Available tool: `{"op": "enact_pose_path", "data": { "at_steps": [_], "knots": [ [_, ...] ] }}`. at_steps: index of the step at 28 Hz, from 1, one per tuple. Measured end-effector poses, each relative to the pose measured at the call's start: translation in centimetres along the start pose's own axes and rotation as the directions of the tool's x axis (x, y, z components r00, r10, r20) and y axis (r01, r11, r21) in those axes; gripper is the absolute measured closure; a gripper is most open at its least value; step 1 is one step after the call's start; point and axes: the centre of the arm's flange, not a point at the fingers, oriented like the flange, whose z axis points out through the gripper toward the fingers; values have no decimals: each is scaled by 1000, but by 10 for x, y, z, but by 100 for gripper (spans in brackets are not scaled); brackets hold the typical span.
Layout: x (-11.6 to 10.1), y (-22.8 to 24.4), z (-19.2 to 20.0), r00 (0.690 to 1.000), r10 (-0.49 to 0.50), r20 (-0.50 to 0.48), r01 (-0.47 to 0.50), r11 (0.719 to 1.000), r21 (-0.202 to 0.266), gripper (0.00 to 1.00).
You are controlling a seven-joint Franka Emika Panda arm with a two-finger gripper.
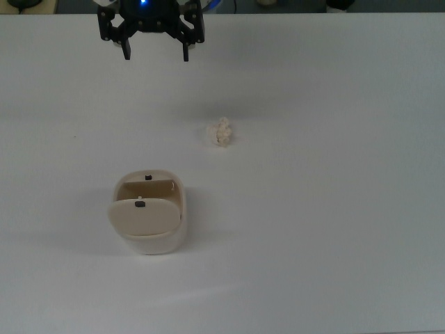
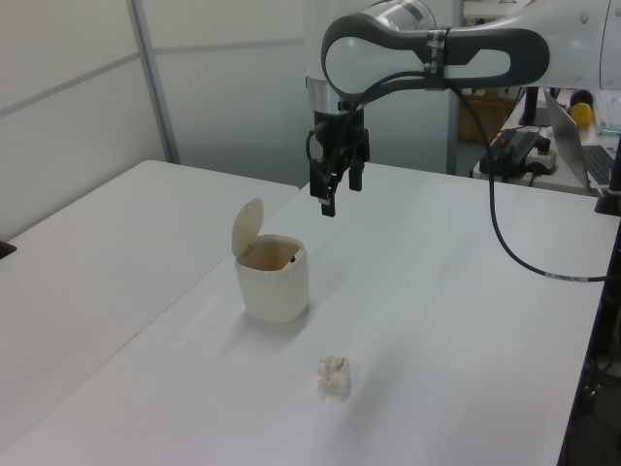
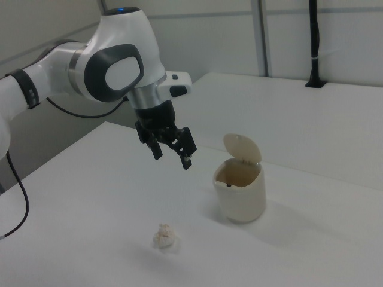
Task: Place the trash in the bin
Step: 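Move the gripper over the crumpled white paper ball and descend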
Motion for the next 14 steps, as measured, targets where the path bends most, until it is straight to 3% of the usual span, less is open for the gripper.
{"op": "enact_pose_path", "data": {
  "at_steps": [5, 14],
  "knots": [
    [4, -2, 15, 999, -35, 23, 35, 999, 0, 0],
    [20, -50, 103, 989, -137, 51, 136, 991, 10, 0]
  ]
}}
